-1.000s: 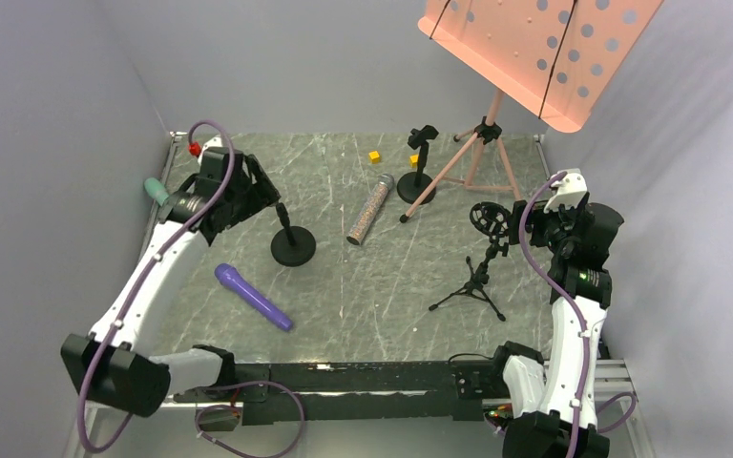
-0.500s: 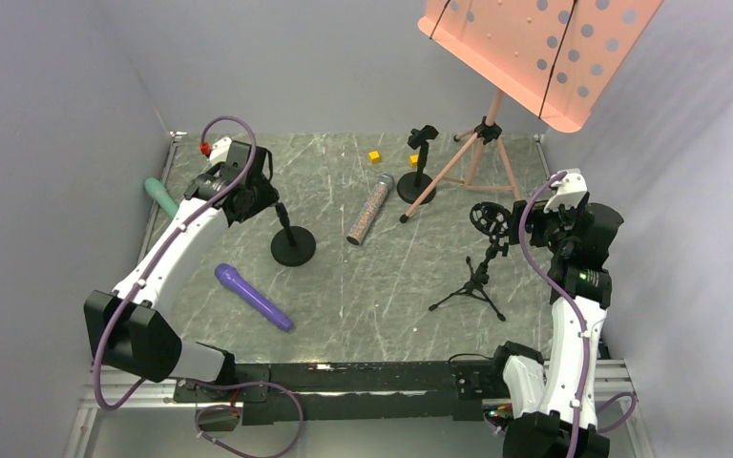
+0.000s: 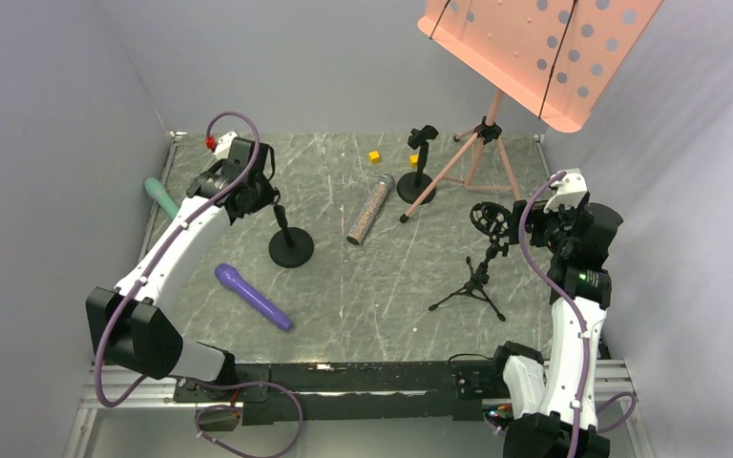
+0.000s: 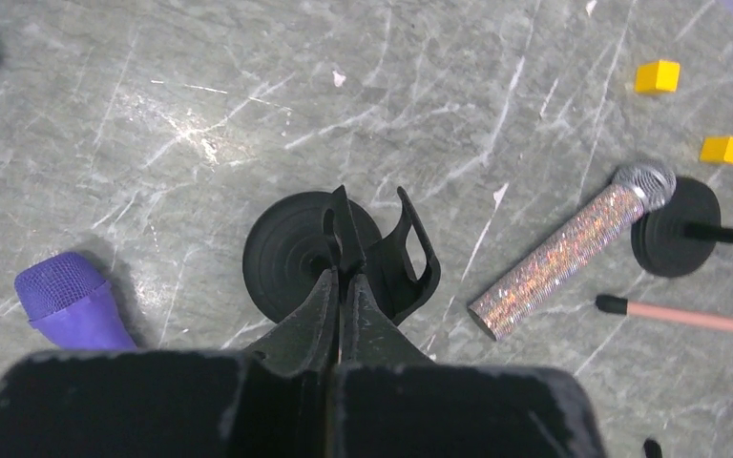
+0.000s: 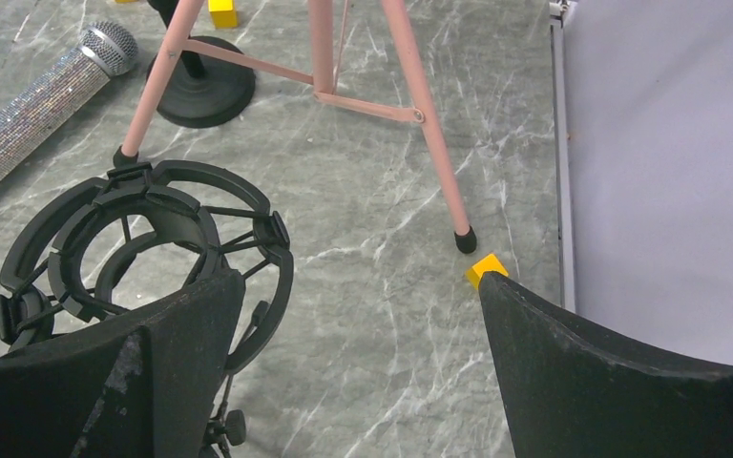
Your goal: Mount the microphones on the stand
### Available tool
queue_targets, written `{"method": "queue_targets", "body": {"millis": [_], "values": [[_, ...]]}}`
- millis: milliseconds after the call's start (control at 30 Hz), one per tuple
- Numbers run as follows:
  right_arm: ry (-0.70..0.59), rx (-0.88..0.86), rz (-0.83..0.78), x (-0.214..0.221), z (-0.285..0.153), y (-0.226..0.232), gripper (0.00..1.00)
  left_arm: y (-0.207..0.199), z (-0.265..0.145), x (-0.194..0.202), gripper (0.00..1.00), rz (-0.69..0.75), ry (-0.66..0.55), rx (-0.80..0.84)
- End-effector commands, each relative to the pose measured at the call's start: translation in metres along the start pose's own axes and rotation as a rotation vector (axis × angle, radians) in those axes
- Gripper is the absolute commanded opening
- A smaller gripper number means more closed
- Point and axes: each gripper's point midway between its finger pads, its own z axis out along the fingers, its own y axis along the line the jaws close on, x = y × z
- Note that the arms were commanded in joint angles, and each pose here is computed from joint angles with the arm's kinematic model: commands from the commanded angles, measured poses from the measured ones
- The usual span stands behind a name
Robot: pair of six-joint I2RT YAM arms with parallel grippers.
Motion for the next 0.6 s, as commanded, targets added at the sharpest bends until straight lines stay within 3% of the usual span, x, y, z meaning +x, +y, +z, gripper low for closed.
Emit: {"method": "queue_targets", "body": {"millis": [0, 267, 367, 567], "values": [[0.134, 0.015, 0.022, 0.038, -0.001, 0.001, 1.0, -0.017, -0.032, -0.008, 0.0, 0.11, -0.004, 0.17], [0.138, 0.051, -0.011, 0.033, -0.006, -0.008, 1.0, -0.061, -0.096, 0.024, 0.0, 0.446, 0.089, 0.668], [0.171, 0.059, -0.045, 0.031, -0.01, -0.012, 1.0, -0.076, -0.118, 0.04, 0.0, 0.508, 0.132, 0.838], [0.214, 0.121, -0.099, 0.021, -0.024, -0.028, 1.0, -0.101, -0.138, 0.074, 0.0, 0.611, 0.192, 0.991]]}}
